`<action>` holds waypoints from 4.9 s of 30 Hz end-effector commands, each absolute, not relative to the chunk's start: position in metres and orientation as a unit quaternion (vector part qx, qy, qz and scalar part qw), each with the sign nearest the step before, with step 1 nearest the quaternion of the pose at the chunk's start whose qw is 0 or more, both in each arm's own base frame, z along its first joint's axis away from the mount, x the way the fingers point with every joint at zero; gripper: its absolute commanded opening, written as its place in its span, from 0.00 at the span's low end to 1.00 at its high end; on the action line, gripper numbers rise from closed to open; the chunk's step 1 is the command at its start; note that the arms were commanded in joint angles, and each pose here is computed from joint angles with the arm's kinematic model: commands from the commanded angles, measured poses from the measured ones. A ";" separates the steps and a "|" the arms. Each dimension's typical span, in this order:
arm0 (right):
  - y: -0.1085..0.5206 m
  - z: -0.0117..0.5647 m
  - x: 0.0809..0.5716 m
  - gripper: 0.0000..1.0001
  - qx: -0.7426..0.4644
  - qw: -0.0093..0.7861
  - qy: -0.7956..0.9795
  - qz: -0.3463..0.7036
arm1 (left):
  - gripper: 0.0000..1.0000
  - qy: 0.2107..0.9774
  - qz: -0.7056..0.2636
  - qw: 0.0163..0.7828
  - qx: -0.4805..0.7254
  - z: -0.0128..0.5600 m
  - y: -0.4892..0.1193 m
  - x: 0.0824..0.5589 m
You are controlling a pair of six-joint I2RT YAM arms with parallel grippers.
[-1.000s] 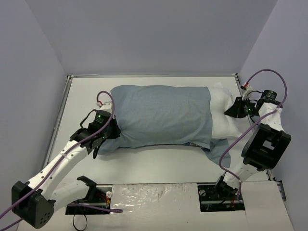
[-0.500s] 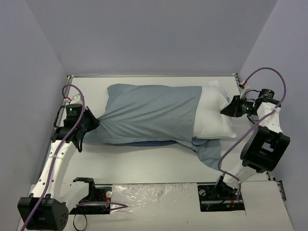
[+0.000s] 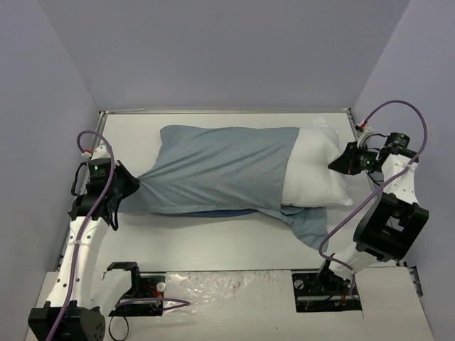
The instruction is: Remove the pillowcase from the pillow
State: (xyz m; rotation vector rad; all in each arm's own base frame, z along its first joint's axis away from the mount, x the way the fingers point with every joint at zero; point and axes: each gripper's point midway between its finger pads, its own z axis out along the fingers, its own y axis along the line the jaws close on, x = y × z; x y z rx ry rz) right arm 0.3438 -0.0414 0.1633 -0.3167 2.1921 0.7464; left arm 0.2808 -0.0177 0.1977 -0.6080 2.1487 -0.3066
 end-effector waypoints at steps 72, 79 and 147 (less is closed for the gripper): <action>0.037 0.248 0.453 0.00 -0.062 0.431 0.814 0.384 | 0.03 0.856 -0.116 0.416 -0.285 0.220 -0.064 0.509; 0.026 0.311 0.439 0.00 -0.120 0.516 0.785 0.320 | 0.02 0.825 -0.097 0.464 -0.307 0.269 -0.012 0.469; -0.039 0.179 0.246 0.99 -0.457 0.257 0.840 0.142 | 0.91 0.942 -0.031 0.333 0.033 0.158 -0.154 0.203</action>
